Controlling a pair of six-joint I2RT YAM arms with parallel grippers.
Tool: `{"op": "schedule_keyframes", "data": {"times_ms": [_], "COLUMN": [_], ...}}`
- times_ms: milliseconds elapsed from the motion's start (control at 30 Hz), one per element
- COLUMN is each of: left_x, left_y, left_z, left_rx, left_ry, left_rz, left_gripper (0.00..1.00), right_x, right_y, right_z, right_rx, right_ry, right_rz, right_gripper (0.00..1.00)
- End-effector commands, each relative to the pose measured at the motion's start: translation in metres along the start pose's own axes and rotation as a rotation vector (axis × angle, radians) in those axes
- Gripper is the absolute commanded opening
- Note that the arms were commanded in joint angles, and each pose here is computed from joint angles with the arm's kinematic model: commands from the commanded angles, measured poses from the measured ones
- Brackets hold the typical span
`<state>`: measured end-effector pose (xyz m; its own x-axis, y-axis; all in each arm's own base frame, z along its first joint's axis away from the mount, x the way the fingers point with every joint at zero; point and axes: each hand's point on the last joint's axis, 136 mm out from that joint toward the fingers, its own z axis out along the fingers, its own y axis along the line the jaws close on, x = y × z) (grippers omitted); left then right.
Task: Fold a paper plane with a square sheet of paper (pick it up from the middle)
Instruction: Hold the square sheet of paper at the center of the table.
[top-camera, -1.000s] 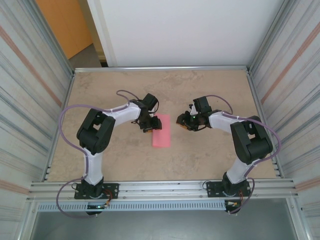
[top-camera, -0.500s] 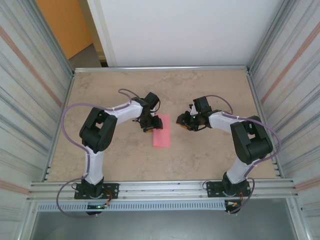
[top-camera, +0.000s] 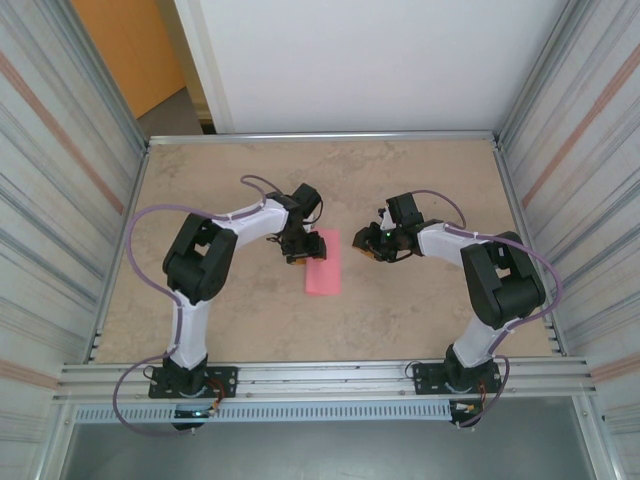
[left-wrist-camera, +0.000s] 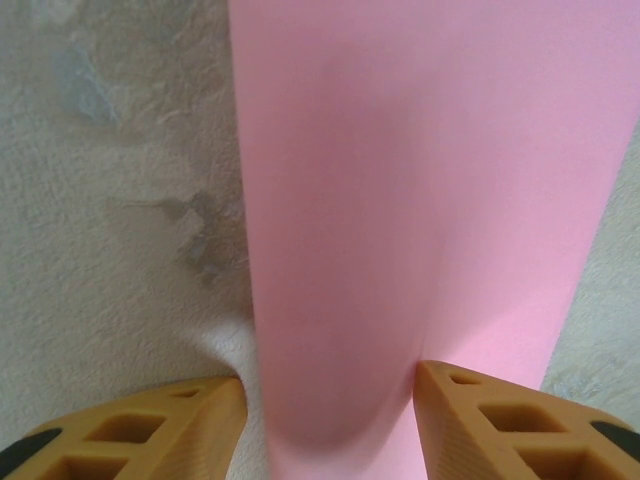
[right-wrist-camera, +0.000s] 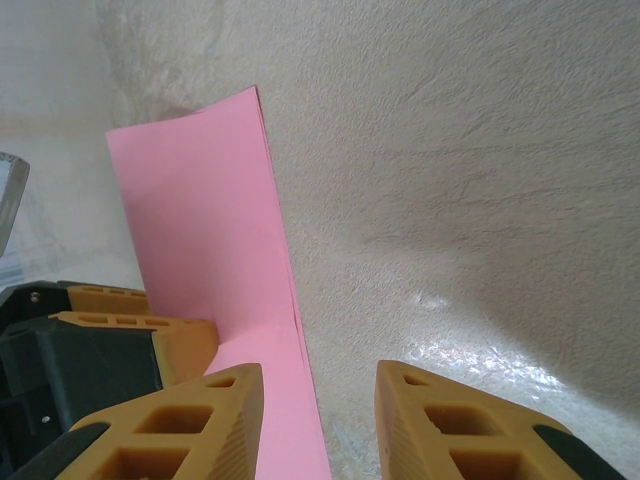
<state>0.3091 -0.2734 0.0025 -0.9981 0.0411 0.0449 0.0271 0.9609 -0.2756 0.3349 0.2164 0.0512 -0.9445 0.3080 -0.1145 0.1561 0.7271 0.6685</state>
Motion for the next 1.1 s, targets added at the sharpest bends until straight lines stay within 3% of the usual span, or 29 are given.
{"op": "schedule_keyframes", "data": {"times_ms": [0, 400, 633, 1067], "left_x": [0.057, 0.060, 0.062, 0.066], "left_y": [0.038, 0.040, 0.043, 0.046], "left_z": [0.105, 0.110, 0.113, 0.118], "left_rx": [-0.114, -0.118, -0.128, -0.138], "left_ry": [0.219, 0.239, 0.253, 0.276], "left_rz": [0.010, -0.010, -0.015, -0.029], "left_gripper": [0.52, 0.53, 0.53, 0.54], "right_x": [0.003, 0.016, 0.030, 0.037], "right_y": [-0.003, 0.019, 0.039, 0.040], "right_z": [0.001, 0.012, 0.026, 0.041], "right_rx": [0.012, -0.066, -0.114, -0.114], "right_ry": [0.007, 0.075, 0.139, 0.178], "right_rz": [-0.013, -0.061, -0.102, -0.100], "right_gripper": [0.35, 0.35, 0.28, 0.20]}}
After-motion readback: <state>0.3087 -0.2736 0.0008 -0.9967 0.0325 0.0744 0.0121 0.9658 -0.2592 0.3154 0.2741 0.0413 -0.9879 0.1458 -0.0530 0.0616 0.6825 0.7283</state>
